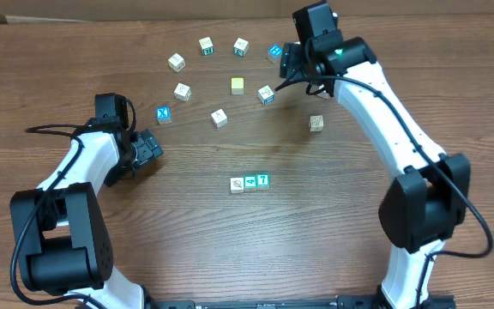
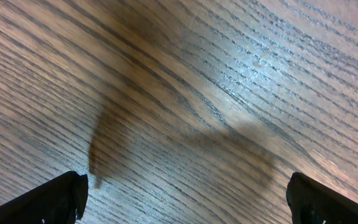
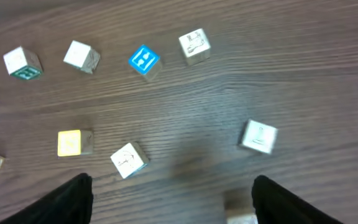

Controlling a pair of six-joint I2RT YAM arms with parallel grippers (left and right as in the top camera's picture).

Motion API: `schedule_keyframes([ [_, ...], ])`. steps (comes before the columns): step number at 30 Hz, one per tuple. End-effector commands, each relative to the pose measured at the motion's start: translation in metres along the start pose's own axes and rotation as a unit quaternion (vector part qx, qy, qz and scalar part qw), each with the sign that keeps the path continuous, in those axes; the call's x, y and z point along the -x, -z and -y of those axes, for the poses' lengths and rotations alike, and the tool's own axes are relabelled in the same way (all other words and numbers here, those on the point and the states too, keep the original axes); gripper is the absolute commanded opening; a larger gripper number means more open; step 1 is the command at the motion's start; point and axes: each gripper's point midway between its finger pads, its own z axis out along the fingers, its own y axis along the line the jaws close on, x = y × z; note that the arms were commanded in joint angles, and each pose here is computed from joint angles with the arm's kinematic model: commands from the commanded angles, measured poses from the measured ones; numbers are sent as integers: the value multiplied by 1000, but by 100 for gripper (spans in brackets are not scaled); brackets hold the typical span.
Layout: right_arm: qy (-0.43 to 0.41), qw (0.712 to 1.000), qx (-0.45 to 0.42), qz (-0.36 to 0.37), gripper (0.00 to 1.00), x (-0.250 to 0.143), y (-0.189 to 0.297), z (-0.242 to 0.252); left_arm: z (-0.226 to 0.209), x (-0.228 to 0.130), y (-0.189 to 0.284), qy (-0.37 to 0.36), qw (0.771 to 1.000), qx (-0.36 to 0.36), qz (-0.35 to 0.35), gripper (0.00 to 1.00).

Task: Form a horizontal line
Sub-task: 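Swing the right gripper up toward the far blocks of the arc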

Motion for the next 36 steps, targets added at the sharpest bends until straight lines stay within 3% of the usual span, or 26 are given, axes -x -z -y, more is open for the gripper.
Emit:
schedule_keyframes([
  [1,17,999,37,-2,79,0,-6,-15,-3,-2,-4,-1,1000,7,-5,100],
  [3,56,997,57,7,70,3,-10,-25,-3,-2,-4,-1,1000,7,-5,100],
  [6,95,994,60,9,64,1,-23,-29,-3,-2,-4,-1,1000,7,-5,100],
  [13,204,973,111,-9,63,-19,-56,-49,-3,-2,-4,-1,1000,7,-5,99],
  [24,209,968,135,-38,58,-48,-109,-57,-3,-2,-4,-1,1000,7,-5,99],
  [36,213,965,141,-63,53,-70,-128,-60,-3,-2,-4,-1,1000,6,-5,100],
])
